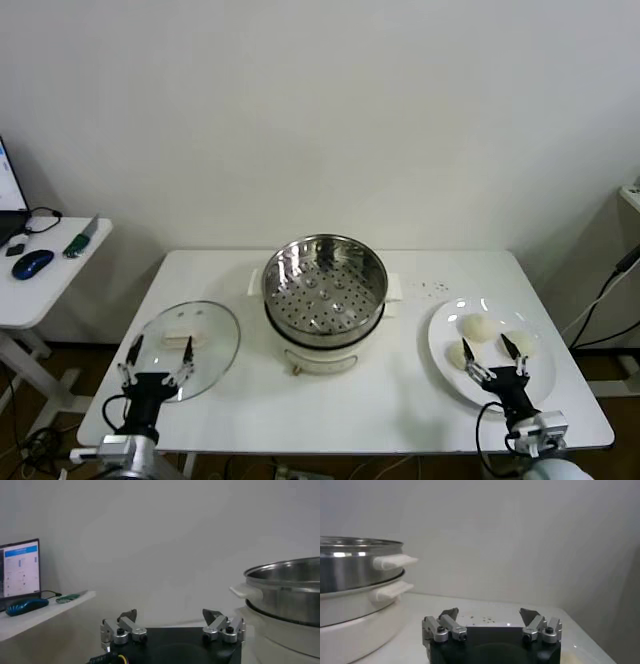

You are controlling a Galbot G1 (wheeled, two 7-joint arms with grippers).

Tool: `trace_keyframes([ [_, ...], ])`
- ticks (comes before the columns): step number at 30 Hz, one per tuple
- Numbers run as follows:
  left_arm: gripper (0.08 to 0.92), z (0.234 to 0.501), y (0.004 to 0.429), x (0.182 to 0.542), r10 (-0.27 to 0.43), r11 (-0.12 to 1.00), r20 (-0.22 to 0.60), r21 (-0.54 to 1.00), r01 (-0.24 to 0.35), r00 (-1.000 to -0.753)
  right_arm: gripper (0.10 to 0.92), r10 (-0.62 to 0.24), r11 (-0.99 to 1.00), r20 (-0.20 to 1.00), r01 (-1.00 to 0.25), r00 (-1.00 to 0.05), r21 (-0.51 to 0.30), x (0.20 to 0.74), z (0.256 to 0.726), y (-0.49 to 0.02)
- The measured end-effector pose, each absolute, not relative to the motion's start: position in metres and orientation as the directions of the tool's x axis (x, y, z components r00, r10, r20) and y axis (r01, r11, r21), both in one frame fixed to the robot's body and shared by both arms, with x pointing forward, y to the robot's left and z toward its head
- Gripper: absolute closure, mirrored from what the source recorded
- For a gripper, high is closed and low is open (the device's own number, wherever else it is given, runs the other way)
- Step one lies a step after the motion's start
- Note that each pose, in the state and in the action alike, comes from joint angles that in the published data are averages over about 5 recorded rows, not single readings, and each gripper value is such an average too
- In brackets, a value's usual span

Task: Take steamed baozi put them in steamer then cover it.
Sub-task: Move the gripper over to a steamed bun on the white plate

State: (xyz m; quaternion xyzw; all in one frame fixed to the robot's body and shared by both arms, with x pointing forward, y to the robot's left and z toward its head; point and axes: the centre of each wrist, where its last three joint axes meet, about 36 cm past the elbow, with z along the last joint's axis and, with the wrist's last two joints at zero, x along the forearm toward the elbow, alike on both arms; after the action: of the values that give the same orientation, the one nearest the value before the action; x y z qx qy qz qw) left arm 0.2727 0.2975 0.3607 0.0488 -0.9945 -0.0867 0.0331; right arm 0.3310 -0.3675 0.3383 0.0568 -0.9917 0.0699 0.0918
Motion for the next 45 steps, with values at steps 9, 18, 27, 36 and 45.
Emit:
trace_keyframes([
  [9, 0.177, 0.362, 0.296, 0.274, -0.090, 0.978, 0.056, 0.195, -0.077, -0.994, 0.200, -0.253, 0.869, 0.355, -0.372, -0.900, -0.326, 0.380, 0.378, -0.422],
  [18, 0.177, 0.363, 0.298, 0.278, -0.080, 0.975, 0.052, 0.211, -0.068, -0.995, 0.200, -0.366, 0.535, 0.608, -0.693, -0.705, -0.483, 0.458, 0.445, -0.486],
  [27, 0.177, 0.360, 0.300, 0.282, -0.076, 0.974, 0.064, 0.217, -0.060, -0.995, 0.200, -0.305, 0.197, 0.831, -0.884, -0.465, -0.423, 0.535, 0.497, -0.499],
  [36, 0.177, 0.357, 0.303, 0.284, -0.079, 0.972, 0.078, 0.226, -0.060, -0.994, 0.200, -0.190, 0.070, 0.940, -0.959, -0.282, -0.274, 0.592, 0.512, -0.497],
  [45, 0.177, 0.355, 0.305, 0.286, -0.071, 0.971, 0.081, 0.232, -0.051, -0.994, 0.200, -0.113, 0.032, 0.980, -0.986, -0.164, -0.161, 0.630, 0.493, -0.483],
])
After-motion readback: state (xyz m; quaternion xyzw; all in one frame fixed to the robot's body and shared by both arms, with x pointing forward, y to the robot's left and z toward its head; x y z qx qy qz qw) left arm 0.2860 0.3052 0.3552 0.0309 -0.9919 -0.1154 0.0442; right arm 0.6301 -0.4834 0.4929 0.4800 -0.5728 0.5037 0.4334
